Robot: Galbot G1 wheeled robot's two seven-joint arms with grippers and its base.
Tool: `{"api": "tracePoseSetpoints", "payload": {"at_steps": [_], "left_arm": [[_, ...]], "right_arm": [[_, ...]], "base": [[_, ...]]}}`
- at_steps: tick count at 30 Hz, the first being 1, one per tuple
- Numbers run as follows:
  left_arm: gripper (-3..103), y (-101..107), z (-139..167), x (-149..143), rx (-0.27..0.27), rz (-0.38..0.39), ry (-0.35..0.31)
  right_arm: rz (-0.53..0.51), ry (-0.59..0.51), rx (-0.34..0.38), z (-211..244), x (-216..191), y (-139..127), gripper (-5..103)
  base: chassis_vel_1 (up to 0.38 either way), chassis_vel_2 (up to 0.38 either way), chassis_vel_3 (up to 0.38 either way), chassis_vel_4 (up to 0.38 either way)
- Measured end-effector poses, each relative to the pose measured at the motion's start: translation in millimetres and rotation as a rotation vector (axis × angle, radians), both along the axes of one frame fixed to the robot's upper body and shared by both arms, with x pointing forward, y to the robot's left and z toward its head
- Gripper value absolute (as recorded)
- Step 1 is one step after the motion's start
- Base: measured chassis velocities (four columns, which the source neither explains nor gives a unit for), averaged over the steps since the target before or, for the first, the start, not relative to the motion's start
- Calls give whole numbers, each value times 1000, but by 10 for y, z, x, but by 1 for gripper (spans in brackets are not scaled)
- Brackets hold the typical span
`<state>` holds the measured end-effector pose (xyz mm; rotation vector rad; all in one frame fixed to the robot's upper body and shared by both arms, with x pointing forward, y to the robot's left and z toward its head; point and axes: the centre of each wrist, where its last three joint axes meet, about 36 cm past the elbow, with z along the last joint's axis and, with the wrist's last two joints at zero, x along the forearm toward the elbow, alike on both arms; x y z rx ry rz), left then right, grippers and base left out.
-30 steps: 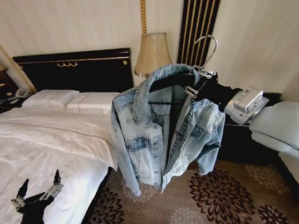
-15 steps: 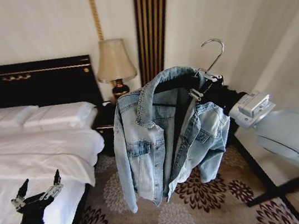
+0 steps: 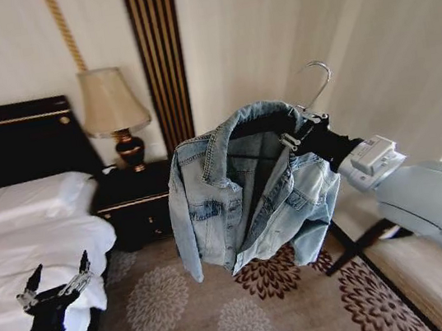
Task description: Pick up the clothes from the bed and hang them on the clothes hanger.
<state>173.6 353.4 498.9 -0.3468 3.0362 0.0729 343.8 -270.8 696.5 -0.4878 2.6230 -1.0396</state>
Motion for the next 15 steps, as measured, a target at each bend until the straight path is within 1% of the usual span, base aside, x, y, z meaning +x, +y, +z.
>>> {"api": "tracePoseSetpoints", "payload": {"at_steps": [15], "left_arm": [[100, 0, 0, 0, 0, 0, 0]], "right_arm": [[-12, 11, 4, -37, 9, -12, 33]], "base": [[-120, -125, -122, -123]]}}
